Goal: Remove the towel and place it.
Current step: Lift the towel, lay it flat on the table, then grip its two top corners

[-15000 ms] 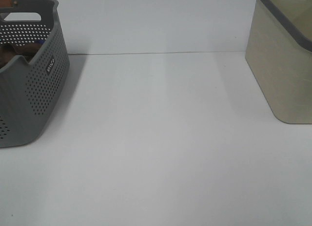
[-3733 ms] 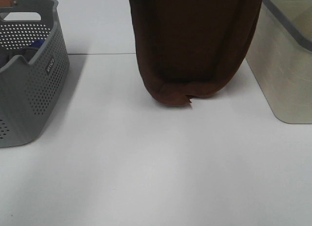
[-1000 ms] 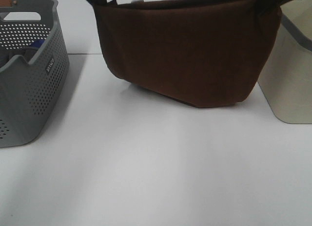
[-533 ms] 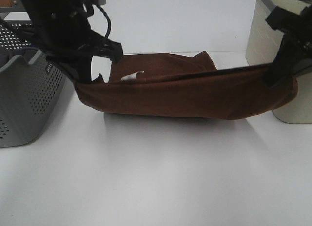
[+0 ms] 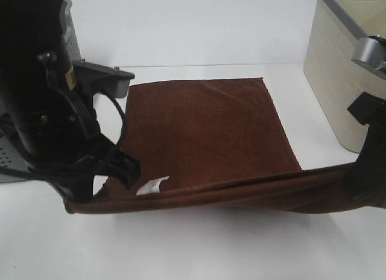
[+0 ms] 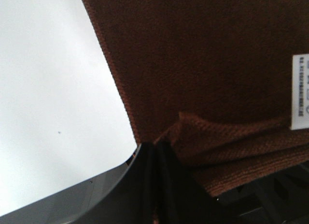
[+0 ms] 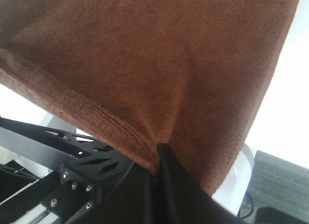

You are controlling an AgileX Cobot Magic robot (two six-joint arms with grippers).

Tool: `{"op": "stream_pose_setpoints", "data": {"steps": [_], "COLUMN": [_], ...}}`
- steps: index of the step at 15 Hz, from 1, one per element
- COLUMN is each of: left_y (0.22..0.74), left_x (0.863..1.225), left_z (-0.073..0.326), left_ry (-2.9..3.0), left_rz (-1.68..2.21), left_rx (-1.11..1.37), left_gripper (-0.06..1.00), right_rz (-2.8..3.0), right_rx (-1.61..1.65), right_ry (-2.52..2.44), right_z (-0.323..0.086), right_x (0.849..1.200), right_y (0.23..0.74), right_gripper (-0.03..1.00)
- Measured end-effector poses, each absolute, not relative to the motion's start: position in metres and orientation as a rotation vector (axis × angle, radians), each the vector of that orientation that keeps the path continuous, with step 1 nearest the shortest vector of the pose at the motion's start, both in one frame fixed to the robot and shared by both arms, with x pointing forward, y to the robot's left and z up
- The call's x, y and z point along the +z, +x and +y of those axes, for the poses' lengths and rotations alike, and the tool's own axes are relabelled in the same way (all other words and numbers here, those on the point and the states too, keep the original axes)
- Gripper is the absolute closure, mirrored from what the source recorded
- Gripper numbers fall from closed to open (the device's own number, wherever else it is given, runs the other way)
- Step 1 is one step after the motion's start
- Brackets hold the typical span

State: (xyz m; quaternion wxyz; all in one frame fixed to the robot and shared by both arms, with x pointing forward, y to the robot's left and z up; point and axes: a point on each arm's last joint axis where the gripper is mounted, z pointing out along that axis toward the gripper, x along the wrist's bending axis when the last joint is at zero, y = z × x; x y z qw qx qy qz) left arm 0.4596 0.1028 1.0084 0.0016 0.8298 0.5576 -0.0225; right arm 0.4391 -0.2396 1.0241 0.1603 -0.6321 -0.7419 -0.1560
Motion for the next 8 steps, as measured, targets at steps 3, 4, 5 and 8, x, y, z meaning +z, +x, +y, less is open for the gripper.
{"op": "stream_pose_setpoints", "data": {"steps": [3, 4, 5, 8], "left_y": [0.442, 0.435, 0.430, 0.424], "left_x": [0.999, 0.998, 0.999, 1.000], "left_z": [0.100, 0.099, 0.097, 0.094], "left_ry": [2.632, 2.646, 2.651, 2.673], "left_rz": [1.757, 1.747, 1.738, 1.733], "left_rx": [-0.109, -0.112, -0.109, -0.130], "left_gripper": [0.94, 0.94, 0.94, 0.94], "right_rz": [-2.119, -2.125, -2.134, -2.176], "right_rx": [-0.464, -0.483, -0.499, -0.516], "right_ry": [-1.804, -1.805, -1.806, -1.813], "right_z": [-0.240, -0.240, -0.241, -0.244], "right_x": [1.025, 1.027, 1.029, 1.033], "right_y": [0.426, 0.420, 0.414, 0.404], "right_gripper": [0.97, 0.97, 0.97, 0.88]}}
